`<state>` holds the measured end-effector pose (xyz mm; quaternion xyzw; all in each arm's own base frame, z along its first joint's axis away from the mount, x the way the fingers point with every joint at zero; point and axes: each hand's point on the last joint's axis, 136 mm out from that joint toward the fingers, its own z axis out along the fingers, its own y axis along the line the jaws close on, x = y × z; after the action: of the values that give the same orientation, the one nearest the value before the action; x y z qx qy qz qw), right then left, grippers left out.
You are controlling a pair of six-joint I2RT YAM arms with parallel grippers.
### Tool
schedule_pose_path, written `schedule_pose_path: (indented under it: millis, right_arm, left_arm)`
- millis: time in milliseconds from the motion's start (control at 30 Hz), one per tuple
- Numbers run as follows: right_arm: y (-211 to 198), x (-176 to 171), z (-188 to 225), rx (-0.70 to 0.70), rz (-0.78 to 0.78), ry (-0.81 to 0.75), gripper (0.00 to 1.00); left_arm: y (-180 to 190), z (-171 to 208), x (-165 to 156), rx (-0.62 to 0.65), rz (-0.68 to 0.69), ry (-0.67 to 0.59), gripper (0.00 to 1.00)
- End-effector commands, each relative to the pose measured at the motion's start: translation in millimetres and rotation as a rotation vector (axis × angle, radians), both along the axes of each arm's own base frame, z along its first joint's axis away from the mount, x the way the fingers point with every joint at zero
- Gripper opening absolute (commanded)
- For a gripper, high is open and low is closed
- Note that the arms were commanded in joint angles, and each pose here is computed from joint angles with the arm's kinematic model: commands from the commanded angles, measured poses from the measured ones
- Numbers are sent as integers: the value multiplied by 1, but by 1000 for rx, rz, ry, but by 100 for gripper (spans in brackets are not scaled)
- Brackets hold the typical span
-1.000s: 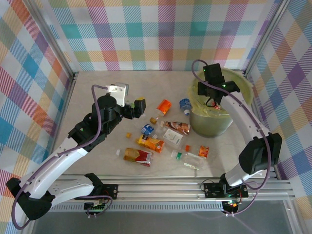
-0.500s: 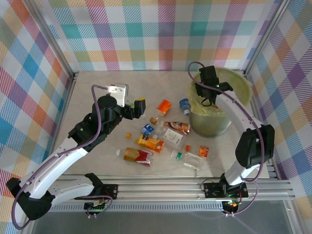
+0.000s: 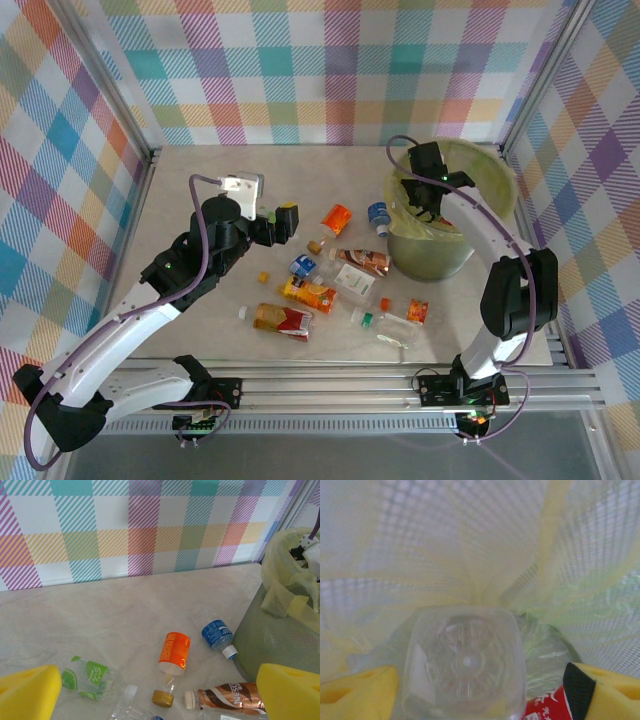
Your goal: Put the plastic bottles in the bin
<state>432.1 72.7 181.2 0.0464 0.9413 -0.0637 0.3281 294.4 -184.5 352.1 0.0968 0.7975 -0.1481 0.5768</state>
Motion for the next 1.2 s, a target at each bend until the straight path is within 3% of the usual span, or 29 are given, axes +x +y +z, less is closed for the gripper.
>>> schedule_pose_path:
  millis: [0, 133, 500, 867, 1167]
  right_arm:
    - [-1, -6, 37, 32, -2, -67, 92]
    - [0, -13, 64, 55, 9, -111, 100]
    - [8, -41, 141, 151, 82, -216, 100]
    - [27, -80, 181, 319, 181, -263, 100]
    - [30, -99, 187, 363, 211, -276, 100]
  left_arm:
    - [8, -2, 2, -4, 37, 4, 100]
    - [10, -3, 2, -10, 45, 11, 100]
    - [33, -21, 2, -24, 180, 79, 100]
    - [92, -81, -14, -132, 477, 333, 100]
    - [99, -139, -42, -291, 560, 554, 100]
